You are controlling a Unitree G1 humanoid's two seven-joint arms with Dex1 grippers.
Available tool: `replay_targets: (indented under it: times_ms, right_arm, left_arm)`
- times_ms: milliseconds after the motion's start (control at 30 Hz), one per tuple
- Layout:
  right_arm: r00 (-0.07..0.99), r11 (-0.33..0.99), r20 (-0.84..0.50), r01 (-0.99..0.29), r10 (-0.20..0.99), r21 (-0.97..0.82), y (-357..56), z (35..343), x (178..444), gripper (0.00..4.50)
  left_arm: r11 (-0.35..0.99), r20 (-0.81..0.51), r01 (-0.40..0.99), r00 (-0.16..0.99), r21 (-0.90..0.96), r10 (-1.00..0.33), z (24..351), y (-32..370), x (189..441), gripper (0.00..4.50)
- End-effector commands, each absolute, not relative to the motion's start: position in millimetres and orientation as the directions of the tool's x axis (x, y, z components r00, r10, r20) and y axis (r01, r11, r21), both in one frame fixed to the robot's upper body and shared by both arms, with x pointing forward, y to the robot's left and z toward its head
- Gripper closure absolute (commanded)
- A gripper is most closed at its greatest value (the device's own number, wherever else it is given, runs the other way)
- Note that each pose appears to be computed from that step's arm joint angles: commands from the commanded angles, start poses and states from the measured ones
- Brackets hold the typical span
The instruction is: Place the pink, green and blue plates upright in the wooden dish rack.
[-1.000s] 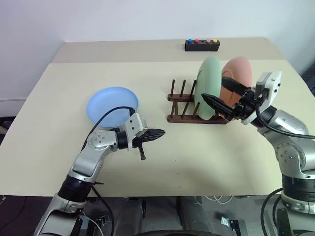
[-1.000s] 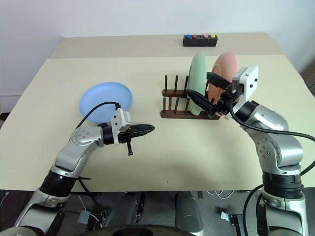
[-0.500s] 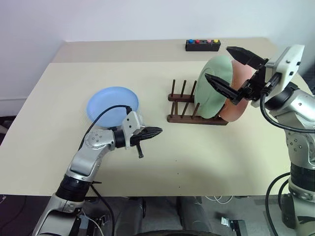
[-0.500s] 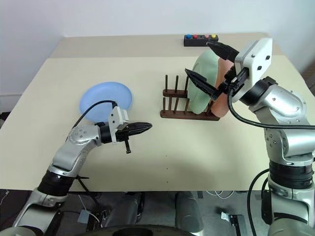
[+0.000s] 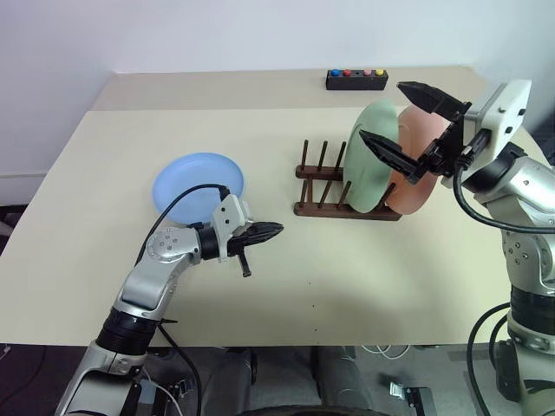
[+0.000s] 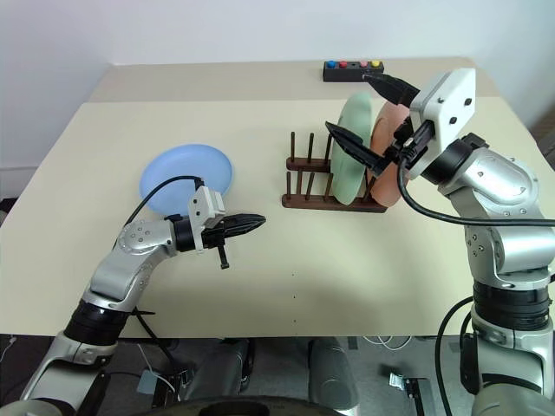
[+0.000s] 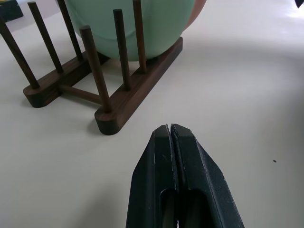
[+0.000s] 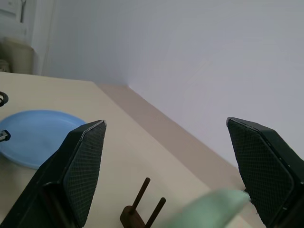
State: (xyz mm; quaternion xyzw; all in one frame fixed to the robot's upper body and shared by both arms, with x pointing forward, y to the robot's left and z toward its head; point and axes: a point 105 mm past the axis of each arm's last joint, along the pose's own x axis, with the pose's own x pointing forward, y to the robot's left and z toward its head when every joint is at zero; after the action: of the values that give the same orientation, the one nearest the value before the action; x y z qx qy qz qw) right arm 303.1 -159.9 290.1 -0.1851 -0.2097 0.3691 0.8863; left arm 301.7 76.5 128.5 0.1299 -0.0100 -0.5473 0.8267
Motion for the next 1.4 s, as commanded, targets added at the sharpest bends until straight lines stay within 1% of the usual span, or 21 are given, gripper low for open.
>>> replay_targets:
  times_ms: [33, 233, 300, 367, 400, 467, 567, 600, 633, 667, 733, 800, 833, 967, 1067, 1233, 1267, 1333, 1400]
  right_arm:
    - [0.638, 0.658, 0.235, -0.58, 0.733, -0.48, -164.2, 293.7, 288.6, 0.36]
    - [0.661, 0.674, 0.219, -0.582, 0.718, -0.455, -164.3, 282.8, 279.7, 0.36]
    - [0.652, 0.66, 0.216, -0.579, 0.727, -0.478, -159.1, 283.9, 277.5, 0.36]
    - [0.63, 0.614, 0.191, -0.569, 0.753, -0.547, -150.2, 285.1, 274.1, 0.33]
    - [0.623, 0.596, 0.178, -0.565, 0.762, -0.57, -147.5, 284.8, 273.1, 0.33]
    - [0.615, 0.567, 0.156, -0.56, 0.773, -0.604, -143.6, 283.2, 272.6, 0.33]
    - [0.554, 0.42, 0.051, -0.564, 0.831, -0.711, -124.3, 273.3, 267.9, 0.33]
    - [0.539, 0.384, 0.028, -0.561, 0.842, -0.733, -119.2, 270.5, 267.5, 0.33]
    - [0.531, 0.365, 0.017, -0.559, 0.847, -0.745, -116.5, 269.0, 267.7, 0.33]
    - [0.522, 0.352, 0.012, -0.558, 0.853, -0.751, -113.4, 267.6, 268.3, 0.33]
    - [0.501, 0.332, 0.009, -0.561, 0.865, -0.758, -106.3, 265.3, 268.9, 0.33]
    - [0.456, 0.268, -0.028, -0.57, 0.89, -0.777, -92.2, 254.6, 268.5, 0.33]
    - [0.442, 0.246, -0.041, -0.571, 0.896, -0.783, -87.8, 250.7, 268.5, 0.33]
    - [0.395, 0.181, -0.076, -0.573, 0.915, -0.799, -76.0, 239.6, 268.3, 0.33]
    - [0.387, 0.18, -0.07, -0.571, 0.919, -0.801, -73.7, 238.5, 268.8, 0.33]
    - [0.397, 0.195, -0.056, -0.564, 0.916, -0.803, -74.3, 237.2, 269.9, 0.33]
    - [0.401, 0.2, -0.053, -0.561, 0.914, -0.803, -74.9, 237.3, 270.0, 0.33]
    - [0.409, 0.206, -0.05, -0.558, 0.911, -0.804, -75.8, 237.1, 270.0, 0.33]
    - [0.415, 0.211, -0.049, -0.557, 0.909, -0.804, -76.5, 236.3, 269.7, 0.33]
  left_arm:
    - [0.378, -0.088, 0.889, 0.411, 0.26, -0.907, 140.5, 79.0, 300.5, 4.5]
    - [0.406, -0.088, 0.875, 0.441, 0.263, -0.893, 140.8, 85.8, 303.3, 4.5]
    - [0.46, -0.064, 0.853, 0.488, 0.247, -0.871, 147.1, 96.9, 310.6, 4.5]
    - [0.576, -0.016, 0.795, 0.589, 0.19, -0.808, 161.1, 120.1, 325.1, 3.96]
    - [0.611, -0.004, 0.773, 0.621, 0.17, -0.784, 165.2, 127.8, 329.5, 3.65]
    - [0.652, 0.012, 0.743, 0.658, 0.149, -0.753, 171.3, 138.0, 334.9, 2.72]
    - [0.823, 0.032, 0.535, 0.835, 0.192, -0.55, 191.7, 187.7, 361.9, 1.21]
    - [0.866, 0.018, 0.45, 0.885, 0.218, -0.465, 195.2, 204.1, 370.3, 0.65]
    - [0.886, 0.007, 0.4, 0.911, 0.235, -0.413, 196.8, 213.3, 374.9, 0.2]
    - [0.903, -0.009, 0.348, 0.934, 0.25, -0.358, 197.5, 223.8, 379.5, 0.04]
    - [0.929, -0.054, 0.267, 0.963, 0.256, -0.262, 195.7, 242.8, 386.6, 0.04]
    - [0.969, -0.146, 0.105, 0.987, 0.226, -0.073, 189.2, 279.8, 395.9, 0.04]
    - [0.973, -0.174, 0.057, 0.985, 0.223, -0.018, 187.1, 290.4, 397.6, 0.04]
    - [0.97, -0.346, 0.075, 0.938, 0.231, 0.01, 162.7, 296.9, 401.1, 0.04]
    - [0.98, -0.399, 0.05, 0.916, 0.194, 0.032, 154.3, 301.6, 404.9, 0.04]
    - [0.985, -0.48, 0.119, 0.876, 0.123, -0.046, 137.1, 284.7, 409.8, 0.04]
    - [0.987, -0.482, 0.127, 0.874, 0.103, -0.062, 135.1, 281.3, 410.6, 0.27]
    - [0.986, -0.479, 0.148, 0.872, 0.07, -0.097, 133.8, 274.3, 411.9, 0.92]
    - [0.984, -0.483, 0.164, 0.869, 0.067, -0.112, 131.7, 269.3, 412.2, 1.85]
